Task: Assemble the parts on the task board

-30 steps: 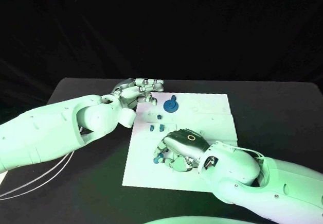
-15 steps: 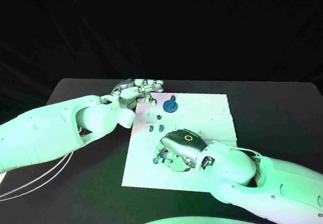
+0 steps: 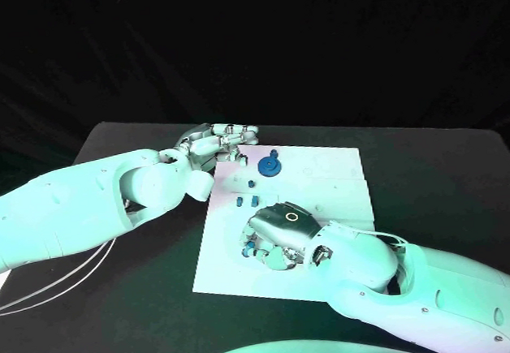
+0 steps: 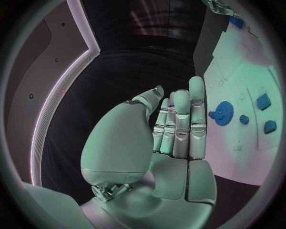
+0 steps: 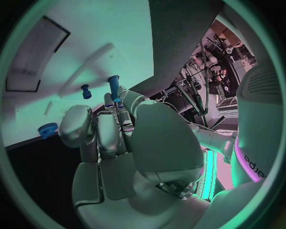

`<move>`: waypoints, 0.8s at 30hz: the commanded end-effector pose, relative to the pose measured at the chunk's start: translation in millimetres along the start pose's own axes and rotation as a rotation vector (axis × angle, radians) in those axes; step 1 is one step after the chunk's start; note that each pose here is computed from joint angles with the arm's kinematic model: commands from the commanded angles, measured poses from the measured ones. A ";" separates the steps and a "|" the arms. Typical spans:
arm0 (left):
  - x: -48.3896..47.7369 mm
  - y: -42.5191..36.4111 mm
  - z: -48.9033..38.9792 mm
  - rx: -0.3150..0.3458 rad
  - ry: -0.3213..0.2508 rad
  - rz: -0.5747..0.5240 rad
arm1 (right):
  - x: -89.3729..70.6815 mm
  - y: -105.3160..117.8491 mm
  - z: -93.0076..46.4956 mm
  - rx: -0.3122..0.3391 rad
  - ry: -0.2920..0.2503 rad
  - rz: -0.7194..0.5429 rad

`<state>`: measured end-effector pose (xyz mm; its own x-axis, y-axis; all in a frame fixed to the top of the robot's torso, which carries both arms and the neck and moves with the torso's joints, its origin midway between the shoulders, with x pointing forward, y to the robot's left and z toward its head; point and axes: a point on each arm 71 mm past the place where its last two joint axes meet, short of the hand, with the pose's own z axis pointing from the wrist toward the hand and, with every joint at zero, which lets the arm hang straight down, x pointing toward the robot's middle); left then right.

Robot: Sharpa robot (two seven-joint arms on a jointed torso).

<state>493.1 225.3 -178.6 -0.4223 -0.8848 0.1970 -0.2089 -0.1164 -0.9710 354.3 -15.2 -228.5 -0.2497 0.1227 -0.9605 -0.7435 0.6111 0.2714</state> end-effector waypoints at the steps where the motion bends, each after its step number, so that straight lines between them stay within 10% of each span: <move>1: 2.9 -0.5 0.3 0.004 0.022 0.000 | 9.0 -2.4 0.2 0.018 0.064 -0.025; 24: 1.9 -0.1 0.6 -0.003 0.018 0.003 | 3.9 -4.4 -0.6 0.015 -0.037 0.062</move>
<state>493.3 225.3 -179.0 -0.4228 -0.8851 0.1945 -0.2130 -0.1115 -0.9707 356.0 -16.7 -237.3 -0.2879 0.1298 -0.9488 -0.7221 0.6214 0.3041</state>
